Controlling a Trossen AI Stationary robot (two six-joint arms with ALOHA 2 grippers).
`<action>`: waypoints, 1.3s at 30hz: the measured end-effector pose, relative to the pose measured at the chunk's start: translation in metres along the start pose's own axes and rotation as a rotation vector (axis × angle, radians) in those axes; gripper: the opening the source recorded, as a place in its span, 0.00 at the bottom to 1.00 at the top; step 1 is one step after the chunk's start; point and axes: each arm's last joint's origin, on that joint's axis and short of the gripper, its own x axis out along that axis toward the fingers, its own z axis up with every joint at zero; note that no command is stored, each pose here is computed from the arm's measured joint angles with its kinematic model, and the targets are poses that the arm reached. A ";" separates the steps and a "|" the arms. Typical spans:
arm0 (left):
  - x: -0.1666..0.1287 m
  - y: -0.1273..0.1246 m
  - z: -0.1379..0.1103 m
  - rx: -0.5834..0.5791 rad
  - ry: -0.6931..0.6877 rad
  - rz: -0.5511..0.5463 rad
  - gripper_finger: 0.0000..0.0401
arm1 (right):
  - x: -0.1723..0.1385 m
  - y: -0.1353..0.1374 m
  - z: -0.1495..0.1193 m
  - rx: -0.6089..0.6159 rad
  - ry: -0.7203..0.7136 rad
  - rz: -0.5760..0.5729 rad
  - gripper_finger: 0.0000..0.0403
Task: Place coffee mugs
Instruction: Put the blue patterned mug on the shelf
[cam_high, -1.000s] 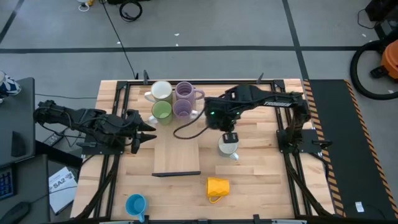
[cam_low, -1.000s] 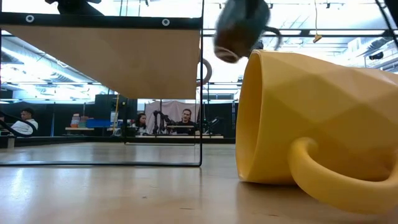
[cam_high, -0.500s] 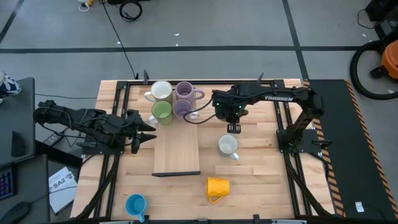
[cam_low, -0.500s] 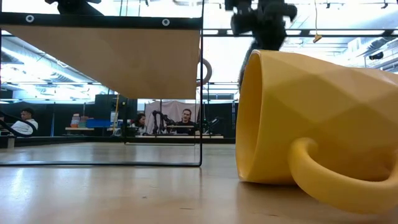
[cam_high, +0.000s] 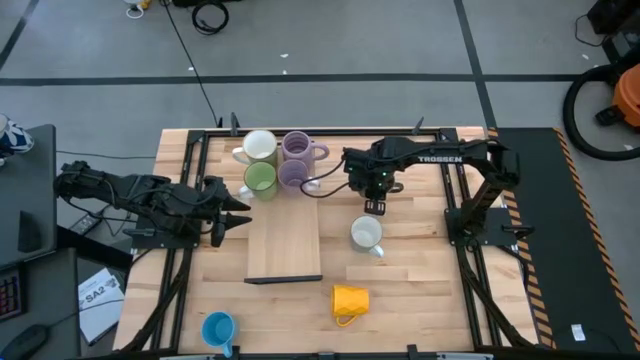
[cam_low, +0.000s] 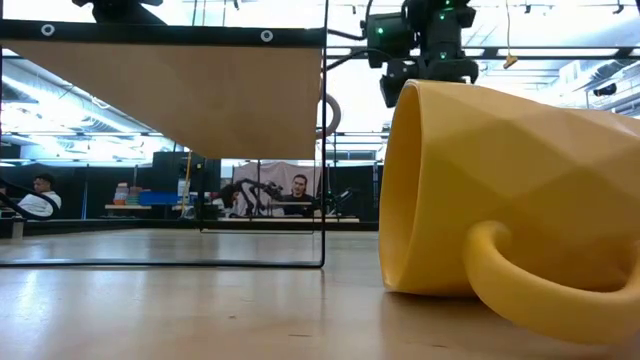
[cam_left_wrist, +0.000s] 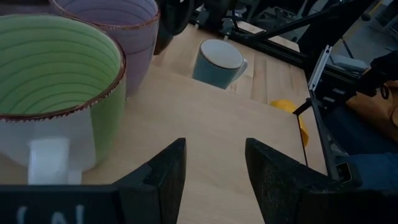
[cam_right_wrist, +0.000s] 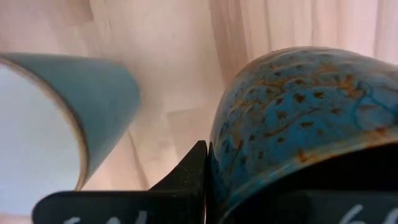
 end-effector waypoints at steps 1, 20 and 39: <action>0.000 0.000 0.000 0.000 0.000 0.000 0.43 | 0.002 -0.001 0.000 0.002 -0.002 -0.001 0.12; 0.000 0.000 0.000 0.000 0.000 0.000 0.43 | 0.030 -0.003 -0.013 0.013 0.058 0.041 0.16; 0.000 0.000 0.000 0.000 0.000 0.000 0.43 | 0.029 -0.001 -0.010 0.011 0.031 0.090 0.34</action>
